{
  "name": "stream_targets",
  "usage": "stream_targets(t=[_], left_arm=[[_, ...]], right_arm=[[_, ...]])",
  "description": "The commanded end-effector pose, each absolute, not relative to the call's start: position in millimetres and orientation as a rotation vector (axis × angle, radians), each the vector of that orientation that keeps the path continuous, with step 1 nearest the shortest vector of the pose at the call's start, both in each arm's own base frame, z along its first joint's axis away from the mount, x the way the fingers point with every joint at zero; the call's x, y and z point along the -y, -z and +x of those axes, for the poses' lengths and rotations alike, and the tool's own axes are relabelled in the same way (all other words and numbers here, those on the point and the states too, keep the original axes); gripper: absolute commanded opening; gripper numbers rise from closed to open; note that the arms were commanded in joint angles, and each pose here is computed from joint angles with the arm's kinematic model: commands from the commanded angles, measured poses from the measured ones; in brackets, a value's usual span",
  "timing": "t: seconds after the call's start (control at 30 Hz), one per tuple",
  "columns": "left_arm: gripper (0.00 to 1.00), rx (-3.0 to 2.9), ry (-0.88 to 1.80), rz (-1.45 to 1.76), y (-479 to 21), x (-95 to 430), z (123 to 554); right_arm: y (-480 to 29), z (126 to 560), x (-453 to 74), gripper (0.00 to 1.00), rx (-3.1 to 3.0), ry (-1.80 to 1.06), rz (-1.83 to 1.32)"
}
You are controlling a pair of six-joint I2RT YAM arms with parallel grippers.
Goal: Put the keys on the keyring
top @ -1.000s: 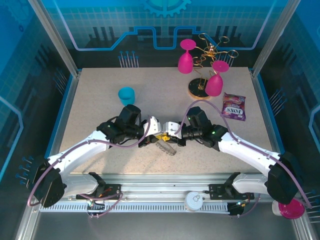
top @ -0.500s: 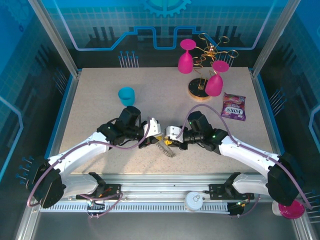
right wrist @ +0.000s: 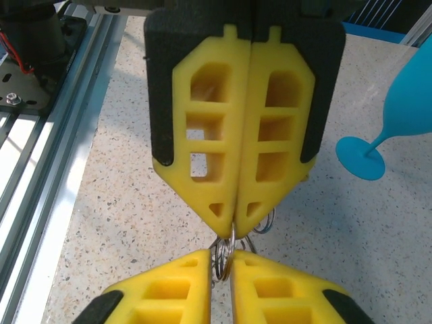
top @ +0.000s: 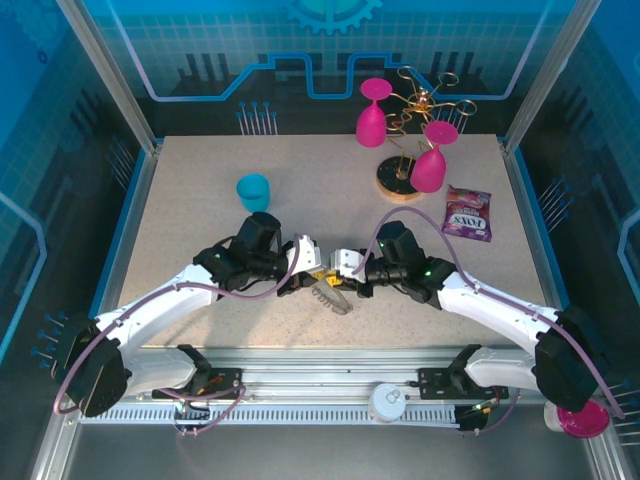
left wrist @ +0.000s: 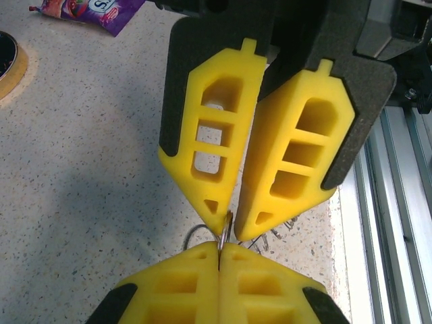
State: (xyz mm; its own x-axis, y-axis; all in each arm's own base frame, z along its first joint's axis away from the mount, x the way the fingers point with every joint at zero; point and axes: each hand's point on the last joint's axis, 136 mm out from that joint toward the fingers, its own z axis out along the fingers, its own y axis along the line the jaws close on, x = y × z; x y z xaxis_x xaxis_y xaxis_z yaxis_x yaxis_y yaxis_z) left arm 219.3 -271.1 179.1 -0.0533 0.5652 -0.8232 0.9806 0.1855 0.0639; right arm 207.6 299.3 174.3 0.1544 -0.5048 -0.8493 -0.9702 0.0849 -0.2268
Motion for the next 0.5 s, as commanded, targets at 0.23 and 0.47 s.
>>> stream_targets(t=[0.23, 0.47], left_arm=[[0.00, -1.639, 0.713, 1.450, -197, 276, 220], [0.40, -1.645, 0.649, 1.244, -204, 259, 231]], right_arm=[[-182, 208, -305, 0.00, -1.461, -0.727, -1.513], [-197, 212, -308, 0.00, -1.438, -0.867, -1.358]])
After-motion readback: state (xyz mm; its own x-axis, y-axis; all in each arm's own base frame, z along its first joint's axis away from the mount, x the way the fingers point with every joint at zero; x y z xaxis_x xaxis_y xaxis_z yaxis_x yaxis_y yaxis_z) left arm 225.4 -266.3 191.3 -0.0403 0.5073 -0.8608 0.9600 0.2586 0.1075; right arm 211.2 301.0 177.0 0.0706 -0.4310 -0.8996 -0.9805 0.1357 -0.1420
